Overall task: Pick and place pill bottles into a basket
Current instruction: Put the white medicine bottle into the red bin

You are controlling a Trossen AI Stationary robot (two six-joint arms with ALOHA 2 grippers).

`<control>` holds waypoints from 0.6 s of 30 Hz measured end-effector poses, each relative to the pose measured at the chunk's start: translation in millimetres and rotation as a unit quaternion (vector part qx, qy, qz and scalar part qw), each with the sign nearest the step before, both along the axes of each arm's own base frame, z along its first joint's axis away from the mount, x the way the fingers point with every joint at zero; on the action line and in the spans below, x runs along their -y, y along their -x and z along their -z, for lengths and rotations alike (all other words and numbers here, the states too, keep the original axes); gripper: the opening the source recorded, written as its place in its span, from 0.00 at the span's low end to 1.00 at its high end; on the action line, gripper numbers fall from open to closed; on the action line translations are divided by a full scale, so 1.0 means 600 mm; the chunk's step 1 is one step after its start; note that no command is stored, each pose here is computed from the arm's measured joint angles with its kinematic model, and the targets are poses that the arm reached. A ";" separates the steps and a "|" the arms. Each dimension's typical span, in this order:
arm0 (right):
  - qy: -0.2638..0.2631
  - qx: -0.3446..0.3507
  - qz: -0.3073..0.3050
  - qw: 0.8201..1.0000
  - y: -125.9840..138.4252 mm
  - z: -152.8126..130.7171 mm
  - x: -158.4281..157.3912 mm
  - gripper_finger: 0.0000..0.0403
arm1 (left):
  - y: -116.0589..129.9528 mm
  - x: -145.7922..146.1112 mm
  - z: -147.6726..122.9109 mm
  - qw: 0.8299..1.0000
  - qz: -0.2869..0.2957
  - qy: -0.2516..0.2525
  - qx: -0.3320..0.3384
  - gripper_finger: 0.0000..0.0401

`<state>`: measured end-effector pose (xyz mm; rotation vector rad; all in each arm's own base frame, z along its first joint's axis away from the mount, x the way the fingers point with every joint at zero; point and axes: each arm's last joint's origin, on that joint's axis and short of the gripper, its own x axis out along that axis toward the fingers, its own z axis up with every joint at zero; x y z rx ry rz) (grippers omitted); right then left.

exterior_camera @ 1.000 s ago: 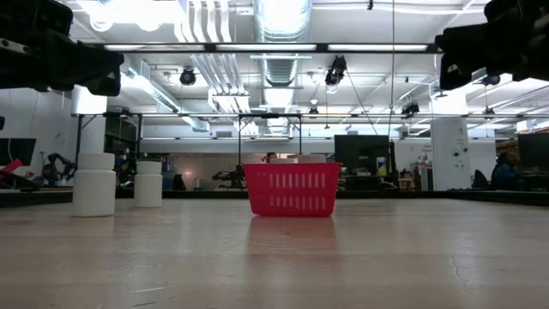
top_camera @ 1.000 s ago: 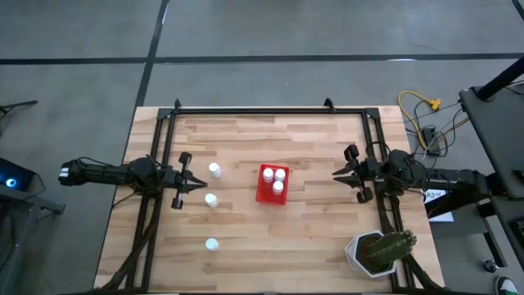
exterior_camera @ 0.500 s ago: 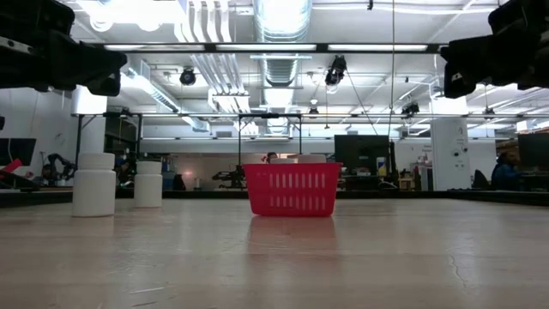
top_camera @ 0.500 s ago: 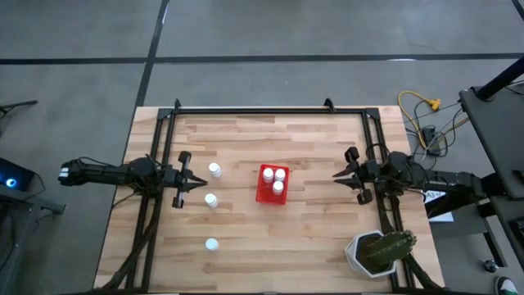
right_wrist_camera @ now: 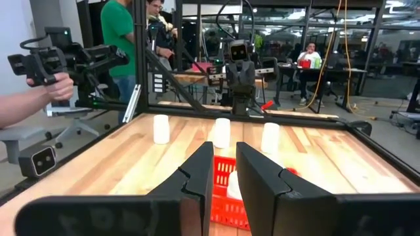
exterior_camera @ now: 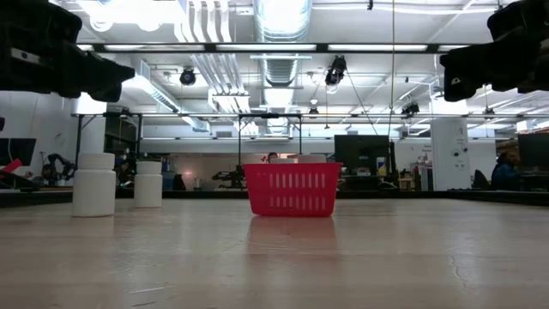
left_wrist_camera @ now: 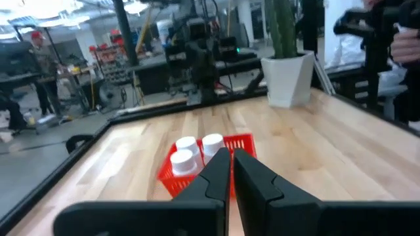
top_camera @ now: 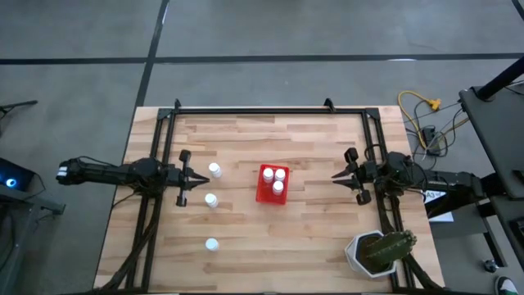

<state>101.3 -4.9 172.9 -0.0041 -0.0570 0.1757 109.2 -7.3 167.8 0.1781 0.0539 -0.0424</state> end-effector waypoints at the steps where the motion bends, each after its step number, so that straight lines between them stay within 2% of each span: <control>1: 0.001 0.000 0.000 1.000 0.000 0.000 0.000 0.15 | -0.001 0.000 -0.002 1.000 0.000 0.000 -0.004 0.01; 6: -0.020 -0.007 -0.001 1.000 0.000 0.001 0.000 0.15 | -0.009 -0.001 -0.025 1.000 -0.013 0.001 -0.007 0.07; 14: -0.017 -0.007 -0.001 1.000 0.000 0.001 0.000 0.15 | -0.026 0.000 -0.024 0.998 -0.024 -0.005 -0.053 0.26; 18: -0.020 -0.007 -0.001 1.000 0.000 0.001 0.000 0.15 | -0.036 0.001 -0.052 0.999 -0.022 0.019 -0.045 0.34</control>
